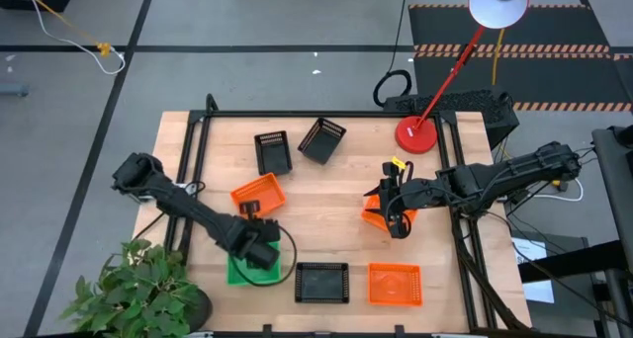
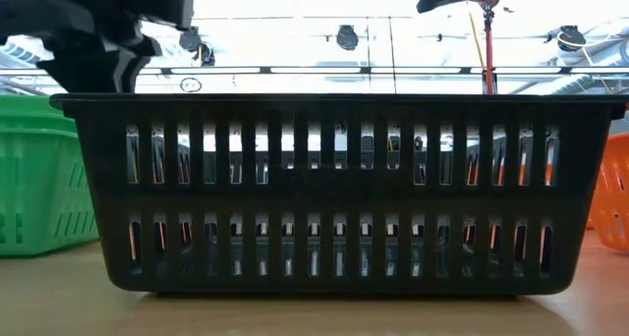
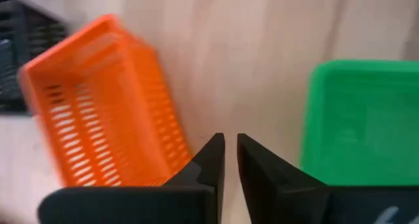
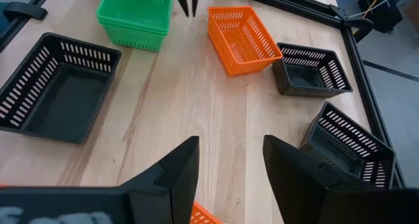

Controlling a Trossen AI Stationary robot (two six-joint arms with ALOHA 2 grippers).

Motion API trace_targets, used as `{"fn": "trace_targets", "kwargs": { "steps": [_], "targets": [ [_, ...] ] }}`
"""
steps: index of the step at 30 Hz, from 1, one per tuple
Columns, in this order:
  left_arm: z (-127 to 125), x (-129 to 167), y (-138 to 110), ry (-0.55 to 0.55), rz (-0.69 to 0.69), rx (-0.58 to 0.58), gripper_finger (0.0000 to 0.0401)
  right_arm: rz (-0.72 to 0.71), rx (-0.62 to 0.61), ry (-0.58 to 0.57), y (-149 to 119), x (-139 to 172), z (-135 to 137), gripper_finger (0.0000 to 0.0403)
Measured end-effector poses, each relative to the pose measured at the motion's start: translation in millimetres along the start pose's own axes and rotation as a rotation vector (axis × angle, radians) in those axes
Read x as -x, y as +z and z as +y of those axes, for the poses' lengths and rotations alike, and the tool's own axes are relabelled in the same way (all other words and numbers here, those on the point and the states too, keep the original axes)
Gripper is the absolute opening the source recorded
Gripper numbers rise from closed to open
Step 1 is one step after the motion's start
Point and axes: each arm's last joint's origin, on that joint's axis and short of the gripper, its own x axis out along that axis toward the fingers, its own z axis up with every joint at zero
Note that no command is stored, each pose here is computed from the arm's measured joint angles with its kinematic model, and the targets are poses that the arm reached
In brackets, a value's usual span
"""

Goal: Stack baskets by color
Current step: Stack the top green bin on top of the bottom green bin, then stack the top right orange bin on top of the bottom orange bin

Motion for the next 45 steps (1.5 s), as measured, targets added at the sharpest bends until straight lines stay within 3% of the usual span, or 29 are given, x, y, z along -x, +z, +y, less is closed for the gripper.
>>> {"fn": "trace_targets", "kwargs": {
  "steps": [7, 13, 18, 24, 29, 36, 45],
  "targets": [
    [-8.6, -0.4, 4.3, -0.131, -0.022, -0.066, 0.0015, 0.000, 0.007, 0.000, 0.0, 0.0, -0.1, 0.0164],
    [-16.2, 2.7, 1.4, -0.149, -0.045, -0.087, 0.0003, 0.000, 0.006, 0.000, 0.0, 0.0, 0.0, 0.0164],
    [-18.3, 5.8, 1.5, -0.156, -0.055, -0.092, 0.0016, 0.001, 0.004, 0.000, -0.1, 0.0, 0.0, 0.0164],
    [-5.5, 25.2, 8.7, -0.136, -0.131, -0.072, 0.0014, 0.009, -0.002, 0.000, -1.0, -0.1, 0.0, 0.0164],
    [10.5, 48.9, 13.5, -0.094, -0.277, -0.077, 0.0004, 0.098, -0.100, 0.009, -19.9, -8.8, 6.4, 0.0164],
    [30.8, 71.0, 12.2, -0.023, -0.414, -0.061, 0.0022, 0.257, -0.277, 0.009, -59.2, -23.1, 23.2, 0.0164],
    [20.8, 69.6, 13.7, -0.036, -0.439, -0.045, 0.0006, 0.362, -0.384, -0.011, -81.0, -25.3, 33.4, 0.0164]
  ]
}}
